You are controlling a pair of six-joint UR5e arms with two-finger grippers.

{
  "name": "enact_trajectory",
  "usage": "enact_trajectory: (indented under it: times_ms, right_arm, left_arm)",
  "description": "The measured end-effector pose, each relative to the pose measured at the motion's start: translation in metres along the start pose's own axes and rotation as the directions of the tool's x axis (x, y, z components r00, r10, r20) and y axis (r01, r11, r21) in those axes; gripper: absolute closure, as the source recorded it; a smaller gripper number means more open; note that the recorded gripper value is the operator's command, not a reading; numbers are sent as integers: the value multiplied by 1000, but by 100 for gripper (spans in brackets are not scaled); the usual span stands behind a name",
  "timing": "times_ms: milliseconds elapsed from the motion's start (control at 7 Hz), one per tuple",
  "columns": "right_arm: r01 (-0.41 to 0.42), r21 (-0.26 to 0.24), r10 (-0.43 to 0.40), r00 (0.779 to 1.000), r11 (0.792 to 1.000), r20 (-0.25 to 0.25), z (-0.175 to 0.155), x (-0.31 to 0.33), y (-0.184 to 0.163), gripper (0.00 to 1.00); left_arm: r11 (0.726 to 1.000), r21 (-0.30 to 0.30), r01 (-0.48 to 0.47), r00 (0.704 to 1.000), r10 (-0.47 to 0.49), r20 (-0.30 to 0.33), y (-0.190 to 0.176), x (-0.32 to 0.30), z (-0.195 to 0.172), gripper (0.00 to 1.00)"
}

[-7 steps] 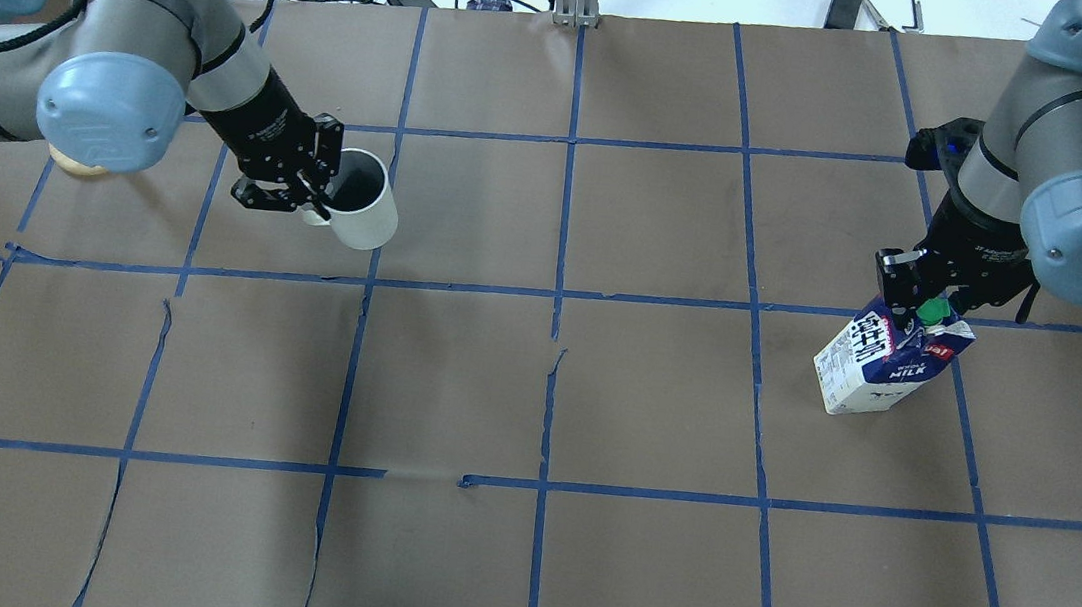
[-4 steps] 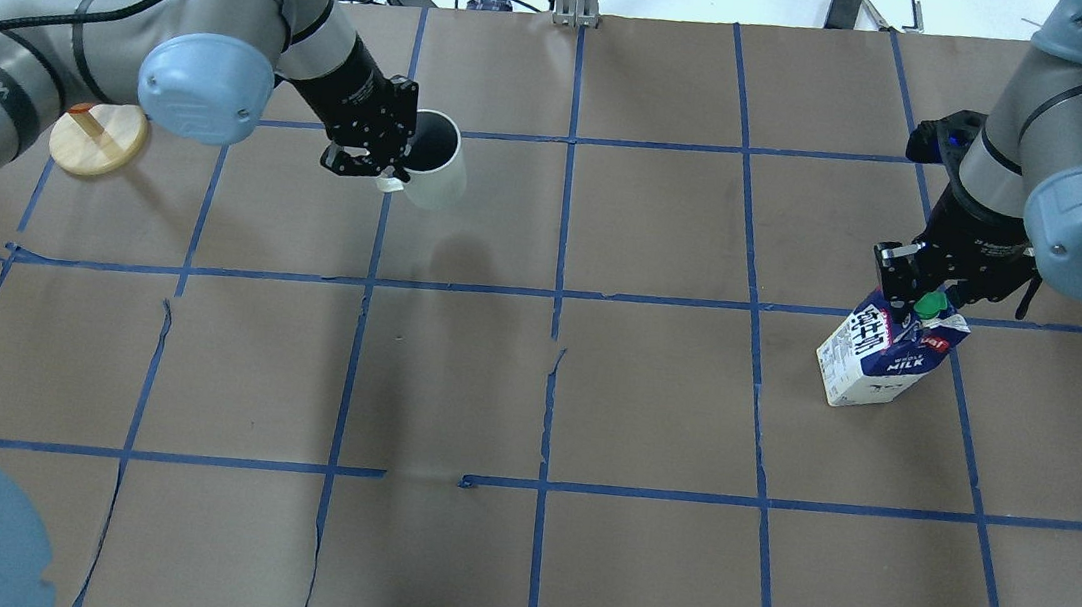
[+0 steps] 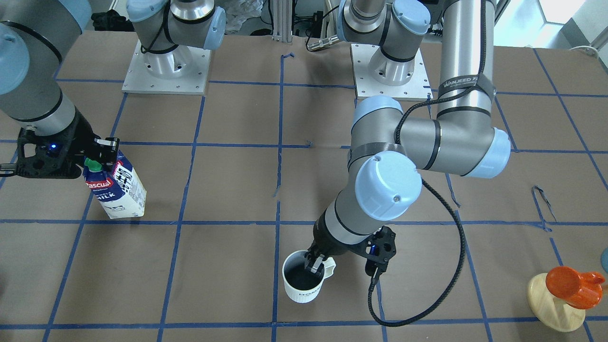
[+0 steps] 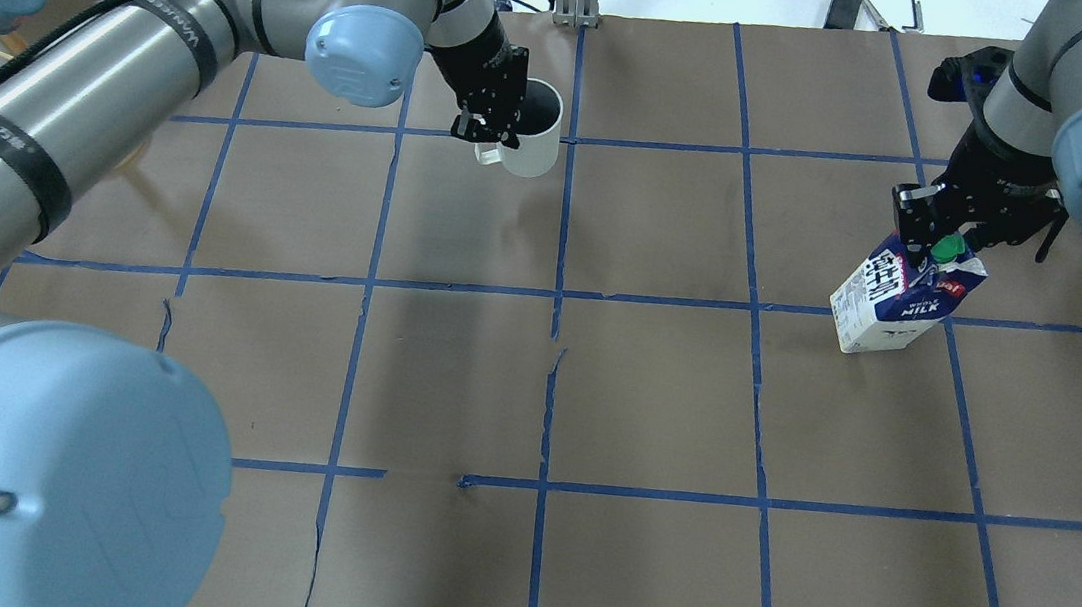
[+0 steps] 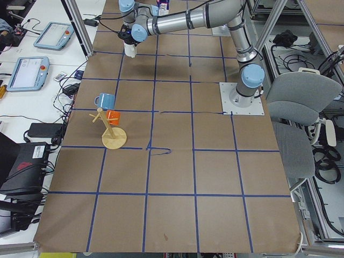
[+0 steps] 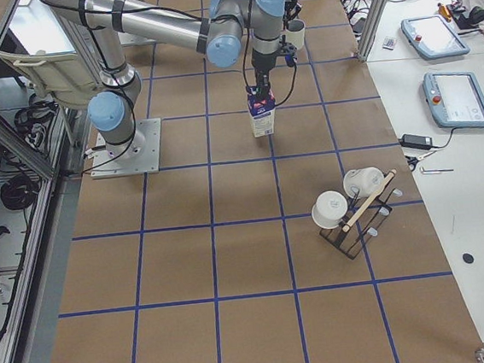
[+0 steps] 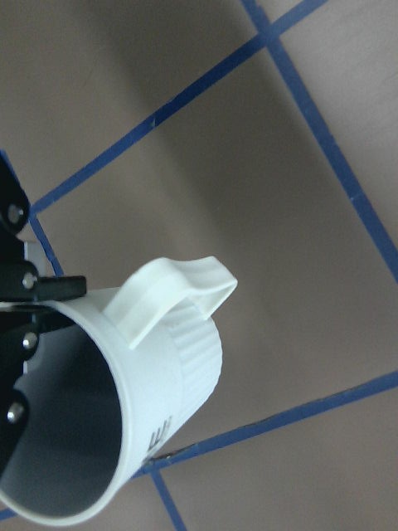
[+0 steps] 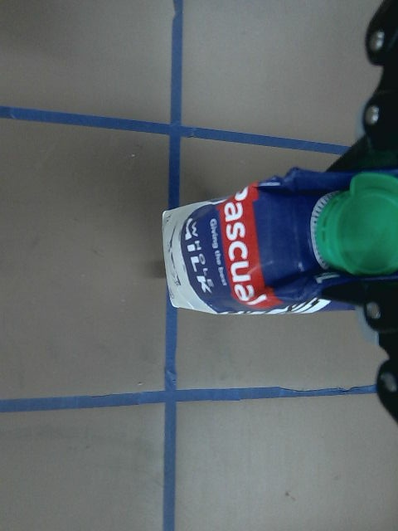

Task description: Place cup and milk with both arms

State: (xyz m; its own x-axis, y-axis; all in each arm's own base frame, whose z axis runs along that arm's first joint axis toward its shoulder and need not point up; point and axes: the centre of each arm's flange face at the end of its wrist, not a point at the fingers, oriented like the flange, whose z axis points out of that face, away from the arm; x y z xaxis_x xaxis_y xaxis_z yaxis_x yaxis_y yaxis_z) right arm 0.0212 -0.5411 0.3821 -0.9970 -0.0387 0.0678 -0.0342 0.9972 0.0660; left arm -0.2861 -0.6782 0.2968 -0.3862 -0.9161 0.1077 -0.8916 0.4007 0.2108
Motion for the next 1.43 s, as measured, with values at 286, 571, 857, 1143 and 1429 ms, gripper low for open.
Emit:
enact_trajectory:
  times_ms: [286, 571, 857, 1143, 1429]
  right_arm:
    - [0, 1, 0, 1000, 1000, 13, -9, 4, -19, 71]
    - [1, -9, -1, 1000, 1000, 16, -11, 5, -22, 71]
    - [1, -8, -1, 1000, 1000, 17, -12, 5, -23, 71]
    - [4, -8, -3, 1000, 1000, 18, -13, 3, -23, 68]
    - [6, 14, -7, 999, 1000, 38, -22, -2, -26, 66]
  left_arm:
    - [1000, -17, 4, 1000, -3, 17, 24, 9, 31, 100]
    - [998, -55, -3, 1000, 4, 28, 37, 11, 50, 74]
    - [999, -52, -10, 999, 12, 31, 37, 10, 53, 77]
    - [999, -29, -14, 999, 15, 30, 34, 10, 49, 16]
    - [1000, -1, -8, 1000, 8, 12, 28, 12, 34, 0]
